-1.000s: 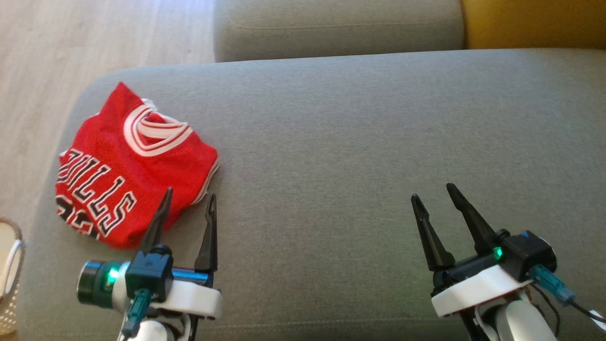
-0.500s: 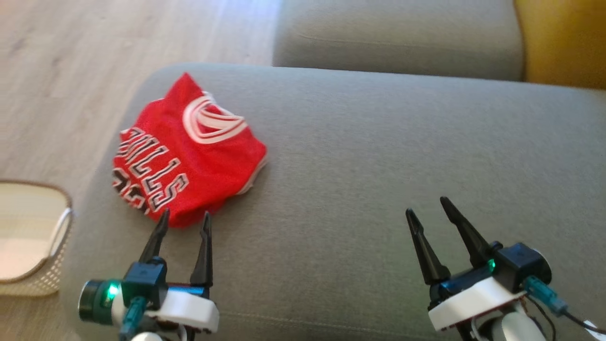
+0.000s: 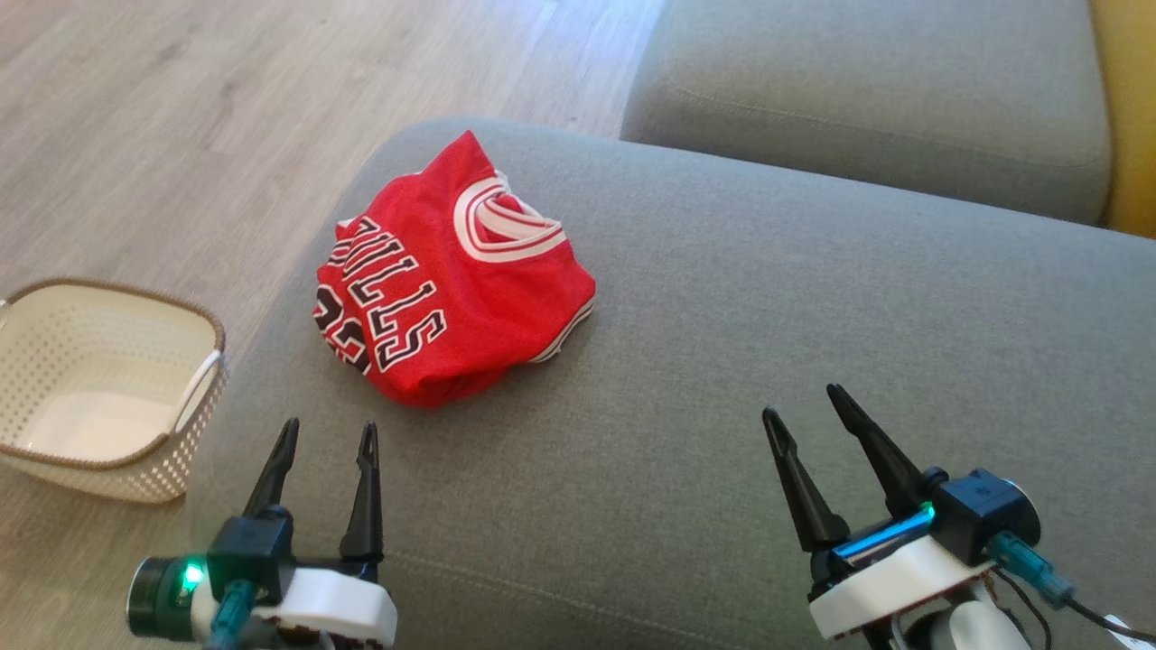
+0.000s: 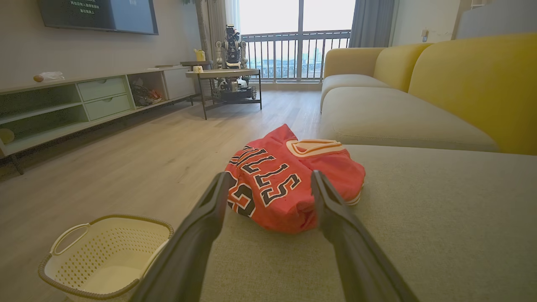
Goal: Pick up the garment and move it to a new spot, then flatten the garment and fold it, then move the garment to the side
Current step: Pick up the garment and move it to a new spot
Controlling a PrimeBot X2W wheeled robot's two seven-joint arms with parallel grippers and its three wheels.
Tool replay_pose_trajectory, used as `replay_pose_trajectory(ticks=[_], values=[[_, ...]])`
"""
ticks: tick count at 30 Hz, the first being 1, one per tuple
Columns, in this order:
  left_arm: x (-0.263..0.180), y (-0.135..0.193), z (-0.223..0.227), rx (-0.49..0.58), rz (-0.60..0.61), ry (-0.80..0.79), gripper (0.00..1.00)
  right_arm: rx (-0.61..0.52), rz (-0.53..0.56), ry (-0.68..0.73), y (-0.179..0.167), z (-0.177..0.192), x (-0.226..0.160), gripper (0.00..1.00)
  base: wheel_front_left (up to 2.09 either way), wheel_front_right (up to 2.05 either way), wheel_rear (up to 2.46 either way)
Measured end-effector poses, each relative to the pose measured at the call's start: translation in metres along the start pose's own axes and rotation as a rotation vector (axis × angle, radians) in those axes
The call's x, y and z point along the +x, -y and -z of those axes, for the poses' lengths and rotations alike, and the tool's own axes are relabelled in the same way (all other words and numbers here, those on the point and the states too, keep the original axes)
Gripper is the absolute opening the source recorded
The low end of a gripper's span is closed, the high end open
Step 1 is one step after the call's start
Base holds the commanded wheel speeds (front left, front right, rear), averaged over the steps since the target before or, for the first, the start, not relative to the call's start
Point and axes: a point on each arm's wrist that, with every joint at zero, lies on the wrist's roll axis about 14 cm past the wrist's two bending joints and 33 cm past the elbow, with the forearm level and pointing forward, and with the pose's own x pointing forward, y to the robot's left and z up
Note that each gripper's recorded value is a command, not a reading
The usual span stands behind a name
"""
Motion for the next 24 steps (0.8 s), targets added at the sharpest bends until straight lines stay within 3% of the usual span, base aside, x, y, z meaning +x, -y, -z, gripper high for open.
replay_pose_trajectory(ticks=[11,16,21,24], values=[[0.021,0.000,0.009,0.006,0.018,-0.041,1.00,0.034,-0.002,-0.056,0.004,0.025,0.006,1.00,0.00,0.00,0.00],[0.092,0.005,-0.006,0.002,0.112,0.002,1.00,0.027,0.009,-0.082,0.017,0.041,0.020,1.00,0.00,0.00,0.00],[0.137,0.007,0.008,0.047,0.173,-0.115,1.00,0.020,0.018,-0.091,0.026,0.049,0.029,1.00,0.00,0.00,0.00],[0.186,0.007,0.004,0.089,0.190,-0.175,1.00,0.014,0.040,-0.115,0.038,0.062,0.032,1.00,0.00,0.00,0.00]])
